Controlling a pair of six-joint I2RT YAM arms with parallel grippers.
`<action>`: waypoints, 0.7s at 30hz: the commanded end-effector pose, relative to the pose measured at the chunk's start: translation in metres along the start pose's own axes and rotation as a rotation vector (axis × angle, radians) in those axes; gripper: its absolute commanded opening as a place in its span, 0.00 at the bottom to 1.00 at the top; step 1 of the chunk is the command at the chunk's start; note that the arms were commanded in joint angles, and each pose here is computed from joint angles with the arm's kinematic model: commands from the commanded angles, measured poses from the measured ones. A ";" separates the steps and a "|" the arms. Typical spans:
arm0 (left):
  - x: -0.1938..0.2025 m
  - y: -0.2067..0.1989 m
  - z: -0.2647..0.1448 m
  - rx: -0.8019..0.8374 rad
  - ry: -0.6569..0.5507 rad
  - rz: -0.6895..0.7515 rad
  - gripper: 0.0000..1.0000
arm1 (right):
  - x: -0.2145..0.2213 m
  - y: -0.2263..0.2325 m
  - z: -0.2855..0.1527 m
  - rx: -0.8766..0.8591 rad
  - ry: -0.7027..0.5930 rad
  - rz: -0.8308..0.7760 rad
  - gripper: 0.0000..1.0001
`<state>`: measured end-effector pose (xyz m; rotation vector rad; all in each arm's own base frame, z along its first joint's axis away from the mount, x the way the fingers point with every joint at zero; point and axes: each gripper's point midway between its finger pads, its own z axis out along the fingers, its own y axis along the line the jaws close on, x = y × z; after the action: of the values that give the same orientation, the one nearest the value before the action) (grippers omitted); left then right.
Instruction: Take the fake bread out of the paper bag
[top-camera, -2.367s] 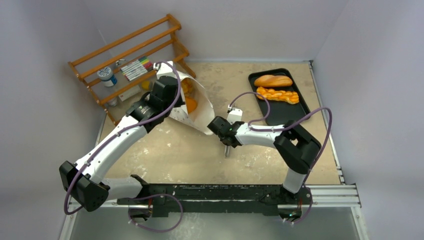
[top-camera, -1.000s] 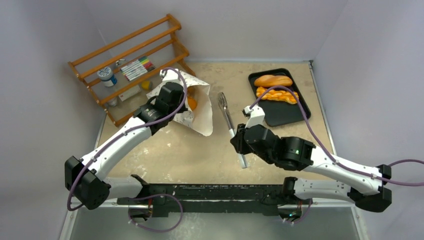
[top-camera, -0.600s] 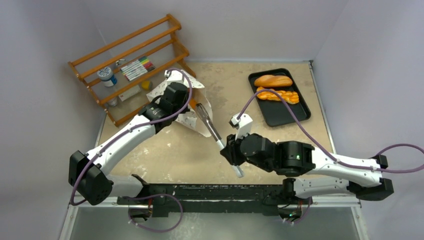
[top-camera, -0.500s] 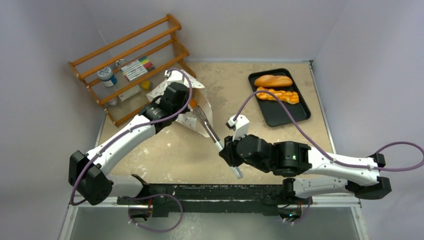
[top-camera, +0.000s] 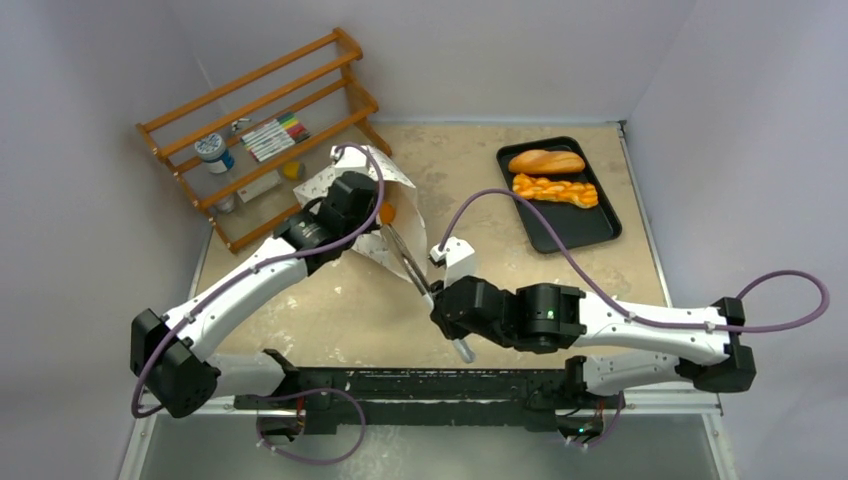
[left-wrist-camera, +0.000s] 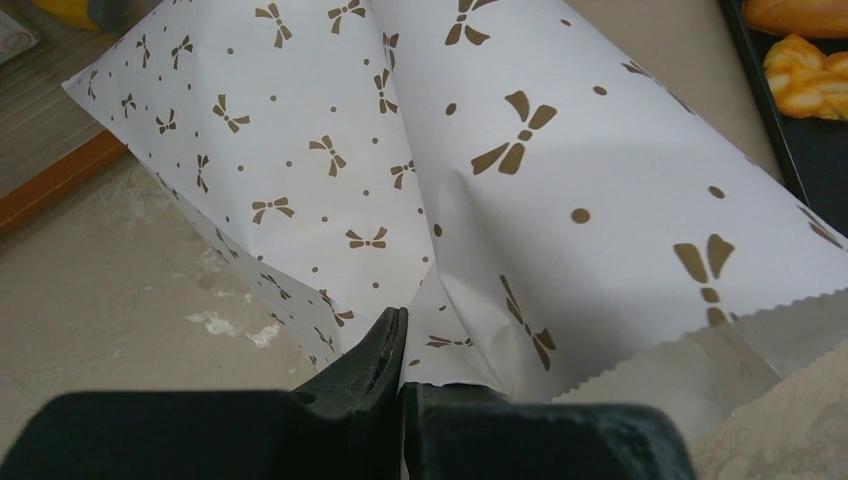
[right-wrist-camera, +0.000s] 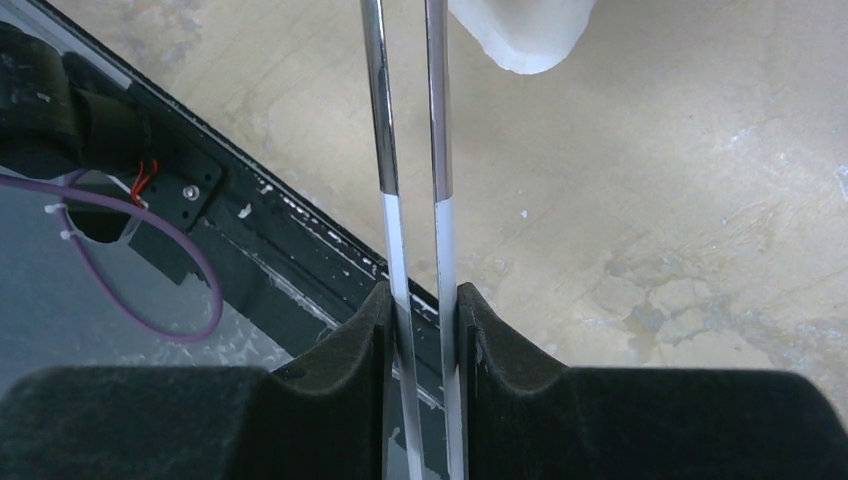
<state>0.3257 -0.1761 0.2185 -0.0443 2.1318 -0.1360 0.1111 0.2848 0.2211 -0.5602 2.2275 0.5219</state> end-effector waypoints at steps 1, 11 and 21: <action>-0.006 0.013 -0.020 -0.015 -0.040 -0.012 0.00 | -0.015 0.000 -0.002 0.040 -0.028 0.051 0.21; -0.005 0.025 -0.039 -0.004 -0.057 -0.027 0.00 | -0.011 0.001 0.015 0.084 0.013 0.044 0.19; 0.002 0.030 -0.054 0.030 -0.056 -0.040 0.00 | -0.020 0.012 0.043 0.084 0.056 0.070 0.20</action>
<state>0.2846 -0.1484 0.2344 -0.0470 2.1009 -0.1756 0.1328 0.2987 0.1898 -0.5095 2.3474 0.3622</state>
